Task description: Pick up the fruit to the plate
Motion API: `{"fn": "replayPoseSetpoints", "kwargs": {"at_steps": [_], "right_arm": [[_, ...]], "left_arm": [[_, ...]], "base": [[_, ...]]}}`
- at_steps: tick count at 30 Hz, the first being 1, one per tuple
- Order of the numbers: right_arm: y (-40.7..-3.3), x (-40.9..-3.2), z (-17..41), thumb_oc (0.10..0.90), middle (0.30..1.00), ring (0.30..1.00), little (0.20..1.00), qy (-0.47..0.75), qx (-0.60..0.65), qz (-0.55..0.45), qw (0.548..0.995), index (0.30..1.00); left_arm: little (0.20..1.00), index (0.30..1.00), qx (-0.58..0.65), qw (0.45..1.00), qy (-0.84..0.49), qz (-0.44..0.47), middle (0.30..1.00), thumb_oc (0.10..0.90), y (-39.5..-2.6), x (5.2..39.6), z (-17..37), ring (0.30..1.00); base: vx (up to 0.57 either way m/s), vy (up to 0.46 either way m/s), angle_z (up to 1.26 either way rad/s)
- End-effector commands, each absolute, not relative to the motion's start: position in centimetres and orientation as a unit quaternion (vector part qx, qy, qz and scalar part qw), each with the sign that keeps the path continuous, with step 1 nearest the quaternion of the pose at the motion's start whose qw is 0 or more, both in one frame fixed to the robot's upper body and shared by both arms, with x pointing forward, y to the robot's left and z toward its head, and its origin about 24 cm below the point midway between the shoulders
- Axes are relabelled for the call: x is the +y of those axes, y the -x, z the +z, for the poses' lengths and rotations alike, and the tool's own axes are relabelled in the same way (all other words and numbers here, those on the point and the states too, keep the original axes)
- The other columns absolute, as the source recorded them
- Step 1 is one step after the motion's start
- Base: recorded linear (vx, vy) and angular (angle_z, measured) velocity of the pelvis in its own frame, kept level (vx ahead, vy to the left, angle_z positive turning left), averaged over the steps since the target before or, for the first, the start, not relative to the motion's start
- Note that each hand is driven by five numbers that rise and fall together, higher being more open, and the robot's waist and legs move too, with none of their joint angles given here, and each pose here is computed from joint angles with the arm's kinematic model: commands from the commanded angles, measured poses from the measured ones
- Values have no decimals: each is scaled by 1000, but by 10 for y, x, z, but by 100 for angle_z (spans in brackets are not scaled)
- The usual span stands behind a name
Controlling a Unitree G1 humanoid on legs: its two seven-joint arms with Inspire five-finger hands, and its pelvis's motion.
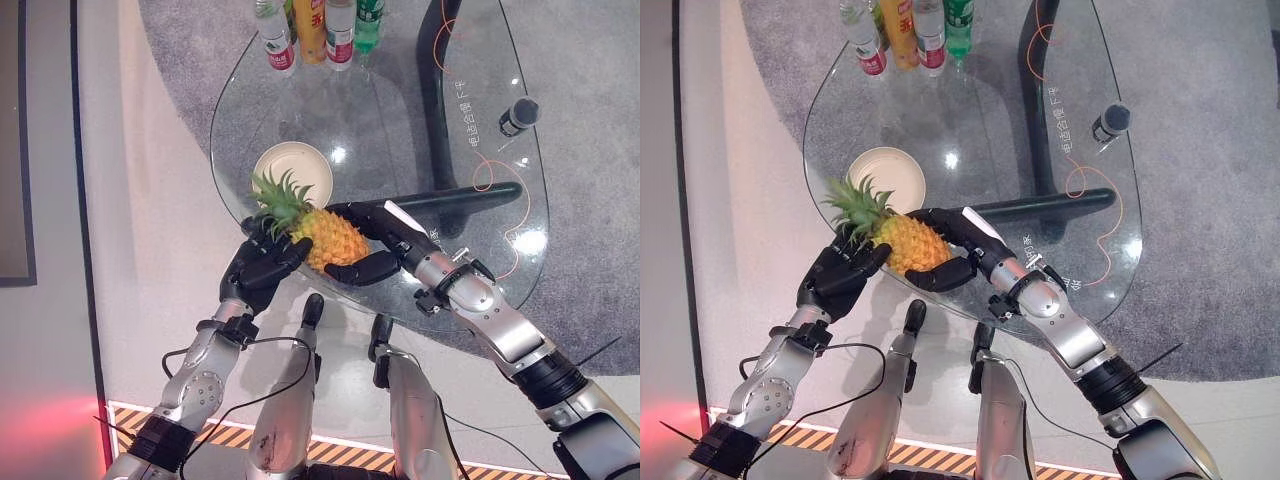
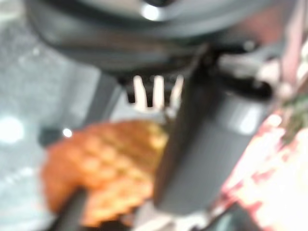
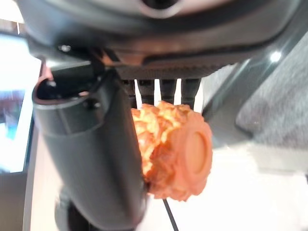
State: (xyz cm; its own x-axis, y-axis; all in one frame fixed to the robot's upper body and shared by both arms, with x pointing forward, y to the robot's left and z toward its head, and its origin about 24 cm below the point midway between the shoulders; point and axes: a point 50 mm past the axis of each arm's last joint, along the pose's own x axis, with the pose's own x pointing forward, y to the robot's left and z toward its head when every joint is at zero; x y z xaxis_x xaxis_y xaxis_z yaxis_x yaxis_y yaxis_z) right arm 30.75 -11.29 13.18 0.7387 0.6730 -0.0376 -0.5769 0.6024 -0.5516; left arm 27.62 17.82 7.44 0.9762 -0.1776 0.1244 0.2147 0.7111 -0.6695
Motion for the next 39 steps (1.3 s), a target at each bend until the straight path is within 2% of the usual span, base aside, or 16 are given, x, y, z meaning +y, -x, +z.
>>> {"fn": "replayPoseSetpoints", "kwargs": {"at_steps": [1,7,11,24,25,26,39], "right_arm": [[-264,-49,184,100,300,300,200,247,-250,504,789,300],[-260,-40,182,100,300,300,200,248,-249,533,770,300],[-258,-35,181,100,300,300,200,252,-245,553,755,300],[-262,-34,182,100,300,300,200,238,-249,537,770,300],[-263,-34,182,100,300,300,200,236,-249,535,772,300],[-263,-35,182,100,300,300,200,235,-248,533,774,300],[-267,-36,178,100,300,300,200,216,-248,504,799,300]], "left_arm": [[900,900,-198,868,404,-209,900,800,-271,170,149,900],[900,900,-188,813,497,-239,900,800,-269,162,151,900],[900,900,-183,796,527,-234,900,800,-269,161,149,900],[900,900,-194,804,511,-234,900,800,-266,163,147,900],[771,789,-197,805,506,-237,789,671,-265,163,148,789],[200,300,-201,806,504,-237,300,100,-265,162,148,300],[200,300,-223,797,510,-236,300,100,-263,163,146,300]], "base": [[11,-68,1],[10,-58,8],[19,-65,4],[10,-24,6],[0,0,0],[0,0,0],[0,0,0]]}}
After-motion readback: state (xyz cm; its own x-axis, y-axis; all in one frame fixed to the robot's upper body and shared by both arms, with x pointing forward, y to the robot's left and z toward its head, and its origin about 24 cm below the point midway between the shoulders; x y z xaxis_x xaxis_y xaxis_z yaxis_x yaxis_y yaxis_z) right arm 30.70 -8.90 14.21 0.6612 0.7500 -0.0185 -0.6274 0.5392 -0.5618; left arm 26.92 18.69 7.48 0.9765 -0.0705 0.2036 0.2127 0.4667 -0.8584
